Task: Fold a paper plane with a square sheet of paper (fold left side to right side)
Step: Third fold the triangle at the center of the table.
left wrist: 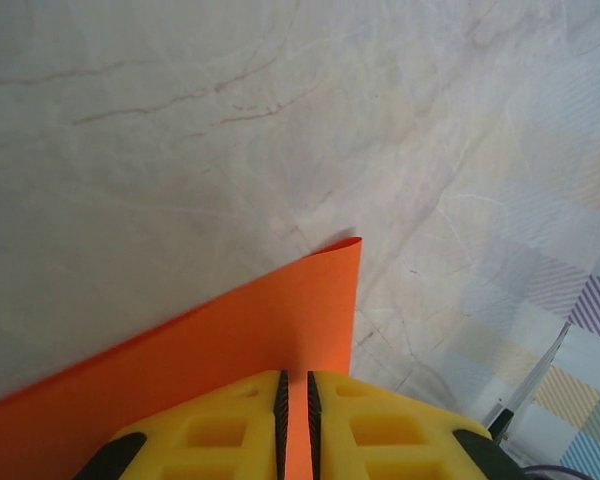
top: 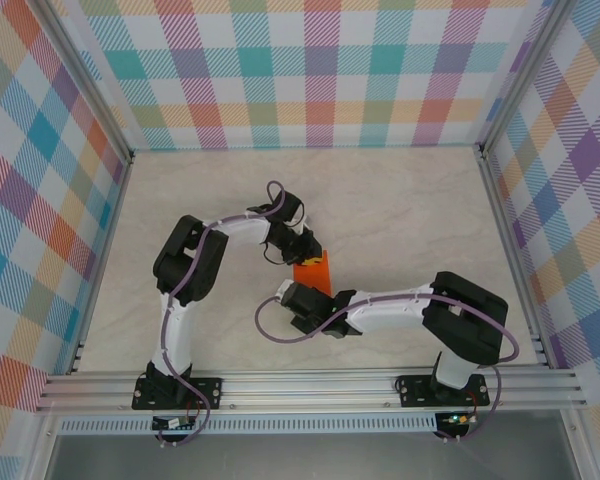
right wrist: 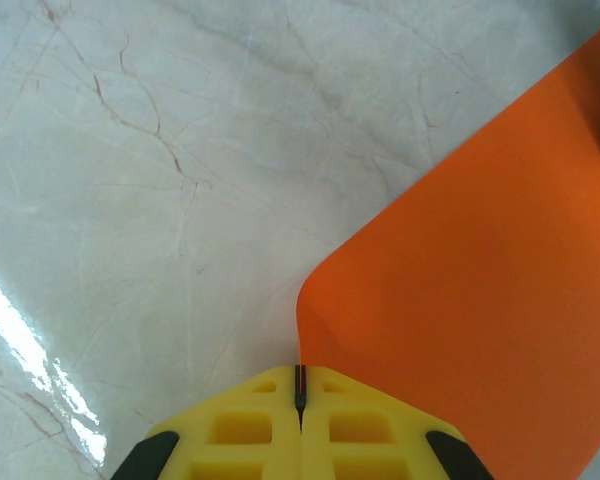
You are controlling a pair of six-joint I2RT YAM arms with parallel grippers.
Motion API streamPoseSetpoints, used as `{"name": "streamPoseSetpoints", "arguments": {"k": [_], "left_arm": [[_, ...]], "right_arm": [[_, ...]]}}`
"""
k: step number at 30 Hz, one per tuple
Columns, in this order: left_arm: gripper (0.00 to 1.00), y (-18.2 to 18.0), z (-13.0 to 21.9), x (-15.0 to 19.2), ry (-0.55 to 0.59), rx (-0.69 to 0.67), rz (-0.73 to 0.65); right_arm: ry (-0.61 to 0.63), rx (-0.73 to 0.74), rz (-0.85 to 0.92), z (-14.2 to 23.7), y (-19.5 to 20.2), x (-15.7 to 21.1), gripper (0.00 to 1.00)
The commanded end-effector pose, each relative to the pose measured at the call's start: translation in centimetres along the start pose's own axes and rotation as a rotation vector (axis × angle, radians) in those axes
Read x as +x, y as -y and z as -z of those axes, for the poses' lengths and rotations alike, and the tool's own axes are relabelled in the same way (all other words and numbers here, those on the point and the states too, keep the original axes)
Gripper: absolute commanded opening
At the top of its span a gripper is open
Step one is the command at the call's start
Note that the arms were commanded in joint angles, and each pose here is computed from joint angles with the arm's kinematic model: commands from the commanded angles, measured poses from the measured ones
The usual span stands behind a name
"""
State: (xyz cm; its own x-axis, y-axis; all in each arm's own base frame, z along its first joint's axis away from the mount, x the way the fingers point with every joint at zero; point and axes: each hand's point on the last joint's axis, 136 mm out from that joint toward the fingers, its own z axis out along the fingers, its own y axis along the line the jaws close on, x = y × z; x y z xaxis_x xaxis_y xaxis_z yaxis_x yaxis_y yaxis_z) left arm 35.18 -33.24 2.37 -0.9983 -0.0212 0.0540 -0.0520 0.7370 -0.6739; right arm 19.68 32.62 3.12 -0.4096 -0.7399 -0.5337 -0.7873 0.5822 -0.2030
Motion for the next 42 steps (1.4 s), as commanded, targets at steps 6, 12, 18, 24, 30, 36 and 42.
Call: {"name": "streamPoseSetpoints", "arguments": {"k": [6, 12, 18, 24, 30, 36, 42], "left_arm": [[0.13, -2.7, -1.7, 1.0, -0.049, -0.08, 0.009], [0.11, -3.5, -2.1, 1.3, -0.058, -0.097, 0.016], [0.11, -3.7, -2.2, 1.4, -0.06, -0.103, 0.011], [0.08, -3.7, -2.3, 1.5, -0.065, -0.11, 0.006], [0.07, -3.9, -2.4, 1.4, -0.066, -0.118, 0.004], [0.06, -3.9, -2.6, 1.4, -0.07, -0.122, 0.004], [0.06, -3.6, -2.5, 1.4, -0.069, -0.122, -0.002]], "right_arm": [[0.038, -0.187, -0.155, 2.0, 0.1, -1.7, 0.0], [0.02, -0.283, -0.293, 2.0, 1.3, -0.9, 0.0], [-0.006, -0.323, -0.427, 1.7, 2.9, 0.5, 0.0], [-0.022, -0.329, -0.548, 1.1, 4.9, 1.1, 0.0], [-0.046, -0.356, -0.624, 0.6, 6.1, 1.4, 0.0], [-0.06, -0.371, -0.665, -0.1, 7.1, 1.4, 0.0], [-0.082, -0.352, -0.685, -0.7, 7.8, 1.8, 0.0]]}}
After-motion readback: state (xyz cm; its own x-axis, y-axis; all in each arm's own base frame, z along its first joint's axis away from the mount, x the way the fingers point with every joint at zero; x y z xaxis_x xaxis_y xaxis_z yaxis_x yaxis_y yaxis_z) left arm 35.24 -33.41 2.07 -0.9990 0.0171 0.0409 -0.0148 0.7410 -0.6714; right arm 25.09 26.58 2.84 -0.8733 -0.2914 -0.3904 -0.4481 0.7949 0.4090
